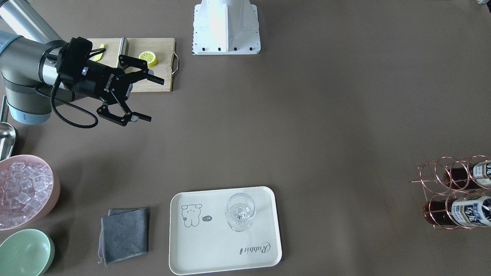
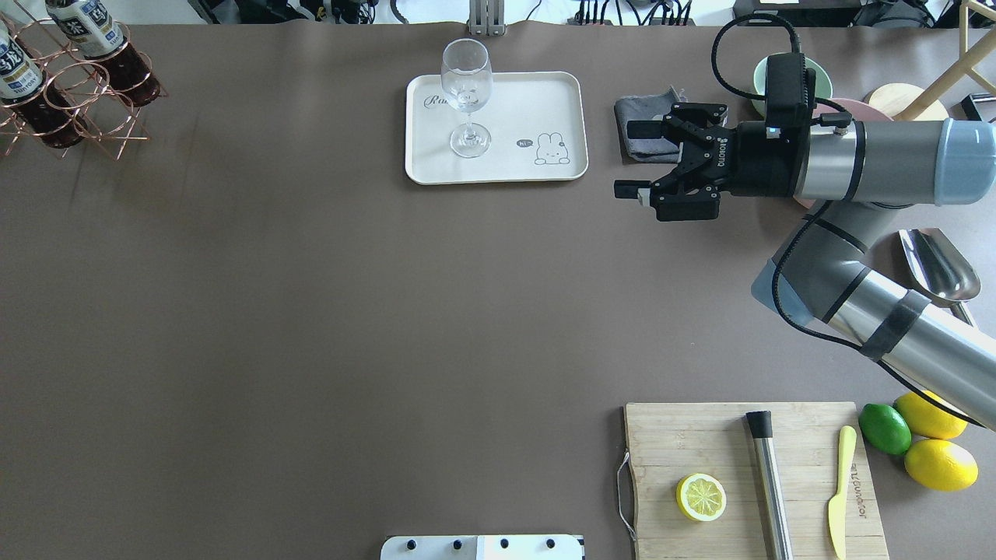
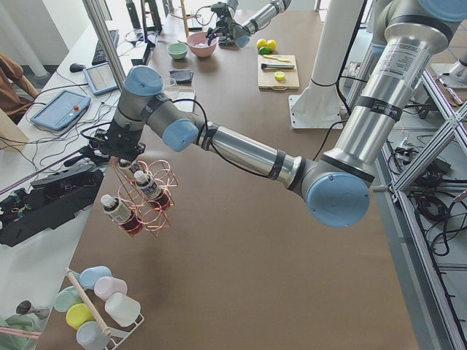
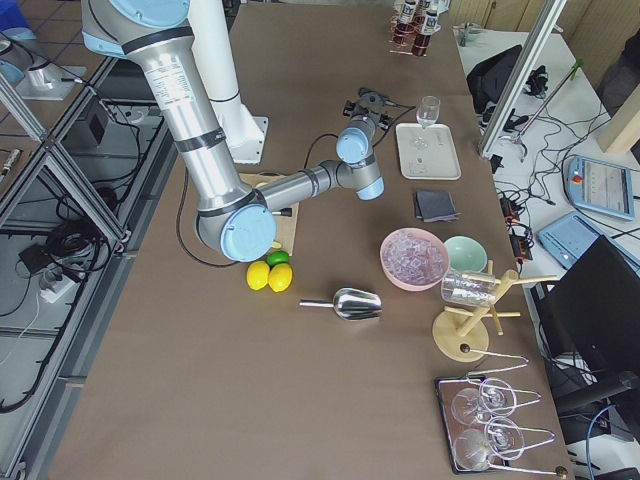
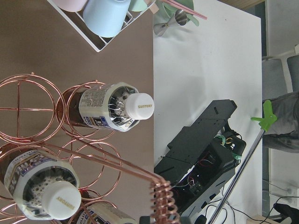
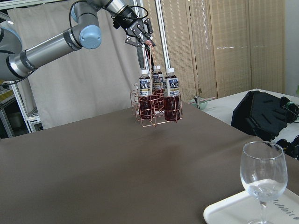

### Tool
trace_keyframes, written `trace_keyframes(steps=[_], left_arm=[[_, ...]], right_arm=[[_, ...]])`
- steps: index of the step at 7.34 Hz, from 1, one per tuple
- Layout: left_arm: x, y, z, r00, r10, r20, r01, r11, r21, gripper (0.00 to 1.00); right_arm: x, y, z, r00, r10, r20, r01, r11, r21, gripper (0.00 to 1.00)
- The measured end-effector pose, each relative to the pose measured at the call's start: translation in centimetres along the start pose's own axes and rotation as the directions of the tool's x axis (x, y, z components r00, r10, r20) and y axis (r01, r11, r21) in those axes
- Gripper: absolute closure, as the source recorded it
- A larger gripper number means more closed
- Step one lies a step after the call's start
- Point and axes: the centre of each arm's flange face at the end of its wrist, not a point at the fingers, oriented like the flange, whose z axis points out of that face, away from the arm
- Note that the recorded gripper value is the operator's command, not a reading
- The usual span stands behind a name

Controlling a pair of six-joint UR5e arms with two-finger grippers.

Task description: Take tea from basket to plate

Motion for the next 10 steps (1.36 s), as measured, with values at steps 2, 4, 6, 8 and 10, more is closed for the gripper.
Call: trace_keyframes(steps=[2,4,6,8,10], left_arm=[[-4.2,2.5,-6.5,0.995,-0.096,-0.029,0.095,0.995,-0.014,1.0],[-6.8,6.4,-11.7,0.99,-0.141,-0.017,0.141,0.99,0.02,1.0],[-8.7,9.8,-13.2,0.986,-0.164,0.021,0.164,0.986,0.027,1.0],[-10.9,15.5,-12.7,0.971,-0.233,0.062,0.231,0.972,0.039,1.0],[-11.6,23.2,-12.5,0.962,-0.259,0.085,0.254,0.965,0.066,1.0]], right_arm=[[-0.1,0.1,-0.2,1.0,0.0,0.0,0.0,1.0,-0.001,0.0],[0.0,0.1,-0.4,1.0,0.0,-0.003,0.0,1.0,-0.001,0.0],[0.0,0.1,-0.5,1.0,0.001,-0.004,-0.001,1.0,-0.001,0.0],[0.1,0.1,-0.5,1.0,-0.001,-0.007,0.001,1.0,0.0,0.0],[0.1,0.2,-0.5,1.0,-0.001,-0.007,0.001,1.0,-0.002,0.0]])
